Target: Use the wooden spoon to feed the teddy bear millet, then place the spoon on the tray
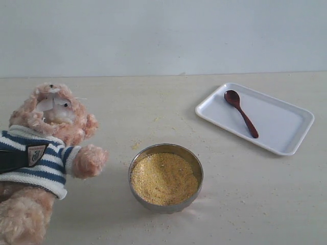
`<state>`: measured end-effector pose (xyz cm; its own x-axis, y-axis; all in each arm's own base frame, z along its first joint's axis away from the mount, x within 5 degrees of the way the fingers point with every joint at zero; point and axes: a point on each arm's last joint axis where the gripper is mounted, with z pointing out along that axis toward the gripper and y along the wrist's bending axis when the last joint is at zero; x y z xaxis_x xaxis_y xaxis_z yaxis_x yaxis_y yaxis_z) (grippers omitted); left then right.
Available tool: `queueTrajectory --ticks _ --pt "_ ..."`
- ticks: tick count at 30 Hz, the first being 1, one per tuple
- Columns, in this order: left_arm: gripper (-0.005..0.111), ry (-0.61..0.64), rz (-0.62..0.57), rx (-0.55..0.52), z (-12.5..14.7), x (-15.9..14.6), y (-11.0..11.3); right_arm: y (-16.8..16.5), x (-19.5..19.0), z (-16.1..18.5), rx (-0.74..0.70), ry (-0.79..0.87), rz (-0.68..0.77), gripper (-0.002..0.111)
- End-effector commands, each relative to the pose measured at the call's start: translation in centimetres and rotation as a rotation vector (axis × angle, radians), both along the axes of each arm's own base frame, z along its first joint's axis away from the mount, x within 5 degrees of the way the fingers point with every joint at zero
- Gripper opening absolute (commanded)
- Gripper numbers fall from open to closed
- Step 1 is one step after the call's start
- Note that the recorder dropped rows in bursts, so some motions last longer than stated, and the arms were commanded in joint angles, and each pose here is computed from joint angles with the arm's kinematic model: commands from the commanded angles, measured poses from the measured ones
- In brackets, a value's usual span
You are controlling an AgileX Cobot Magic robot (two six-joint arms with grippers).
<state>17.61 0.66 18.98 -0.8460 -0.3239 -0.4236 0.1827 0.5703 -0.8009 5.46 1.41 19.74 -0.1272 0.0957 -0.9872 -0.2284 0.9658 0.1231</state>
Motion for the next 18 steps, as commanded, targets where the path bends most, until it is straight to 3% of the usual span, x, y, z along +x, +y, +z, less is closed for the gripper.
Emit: queueTrajectory --ticks 1,18 --pt "0.005 -0.018 0.002 -0.021 0.26 -0.10 -0.13 -0.03 -0.04 -0.18 -0.041 -0.005 0.001 0.000" --pt "0.005 -0.018 0.002 -0.021 0.26 -0.10 -0.13 -0.02 -0.06 -0.29 -0.050 0.006 0.004 0.000"
